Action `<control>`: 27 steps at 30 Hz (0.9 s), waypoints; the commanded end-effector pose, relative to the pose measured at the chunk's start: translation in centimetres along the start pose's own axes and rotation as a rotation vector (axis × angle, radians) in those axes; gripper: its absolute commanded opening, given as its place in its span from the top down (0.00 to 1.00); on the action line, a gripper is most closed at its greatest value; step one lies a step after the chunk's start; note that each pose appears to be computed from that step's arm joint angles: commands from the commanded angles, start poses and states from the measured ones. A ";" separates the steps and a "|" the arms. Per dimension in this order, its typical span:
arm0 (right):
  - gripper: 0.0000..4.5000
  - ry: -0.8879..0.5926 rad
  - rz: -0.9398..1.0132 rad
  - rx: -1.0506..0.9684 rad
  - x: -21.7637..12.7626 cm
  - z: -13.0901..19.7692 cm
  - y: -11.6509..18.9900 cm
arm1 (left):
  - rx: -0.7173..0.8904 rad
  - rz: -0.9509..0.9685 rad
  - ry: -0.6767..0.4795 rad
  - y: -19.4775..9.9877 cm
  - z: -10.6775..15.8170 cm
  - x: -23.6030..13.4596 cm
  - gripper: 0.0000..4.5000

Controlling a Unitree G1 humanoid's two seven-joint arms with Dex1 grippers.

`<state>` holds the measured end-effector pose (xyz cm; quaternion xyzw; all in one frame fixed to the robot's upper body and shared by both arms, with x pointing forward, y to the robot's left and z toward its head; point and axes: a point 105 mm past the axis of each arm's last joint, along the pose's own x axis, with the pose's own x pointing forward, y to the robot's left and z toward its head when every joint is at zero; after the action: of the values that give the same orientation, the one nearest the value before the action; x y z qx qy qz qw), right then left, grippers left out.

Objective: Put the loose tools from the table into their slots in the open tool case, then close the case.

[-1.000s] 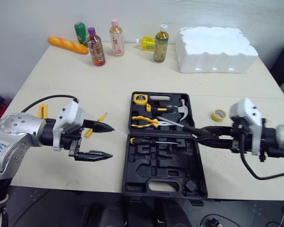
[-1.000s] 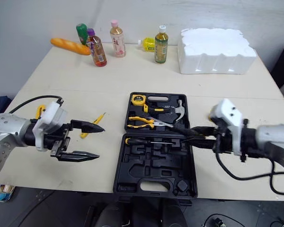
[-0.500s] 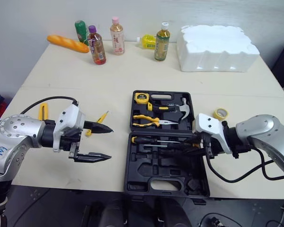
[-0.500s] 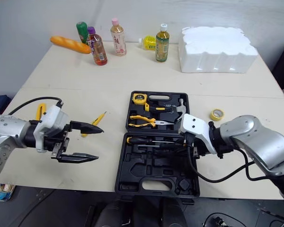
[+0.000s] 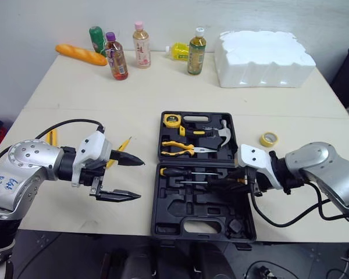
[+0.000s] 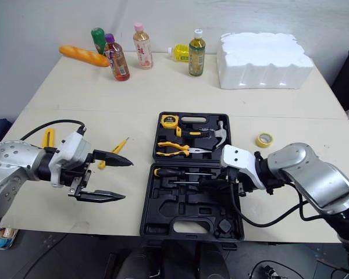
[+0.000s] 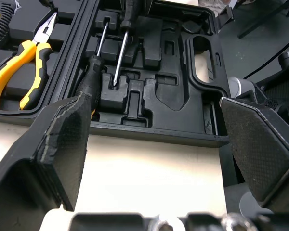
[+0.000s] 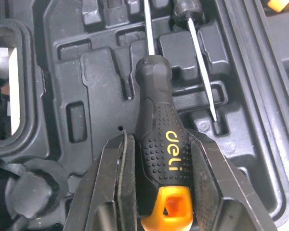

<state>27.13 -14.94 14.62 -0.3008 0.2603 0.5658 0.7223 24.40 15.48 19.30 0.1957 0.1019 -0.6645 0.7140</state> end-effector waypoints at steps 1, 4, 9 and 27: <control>0.77 0.026 -0.019 -0.005 0.6 -0.8 -0.5 | 0.037 0.002 -0.005 0.2 0.5 0.0 0.00; 0.54 -0.008 -0.031 -0.024 0.9 0.1 -0.8 | 0.043 0.004 -0.007 0.3 0.6 0.0 0.00; 0.03 -0.065 -0.064 -0.029 0.1 1.6 -1.3 | 0.044 0.001 -0.011 0.2 0.7 0.1 0.00; 1.00 -0.373 -0.125 0.048 2.1 1.8 -2.2 | 0.068 0.000 -0.049 0.8 1.3 0.9 0.00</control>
<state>29.73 -12.72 14.71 -0.1915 0.1236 0.5596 0.7968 25.26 14.46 19.60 0.1894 0.0775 -0.6690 0.7146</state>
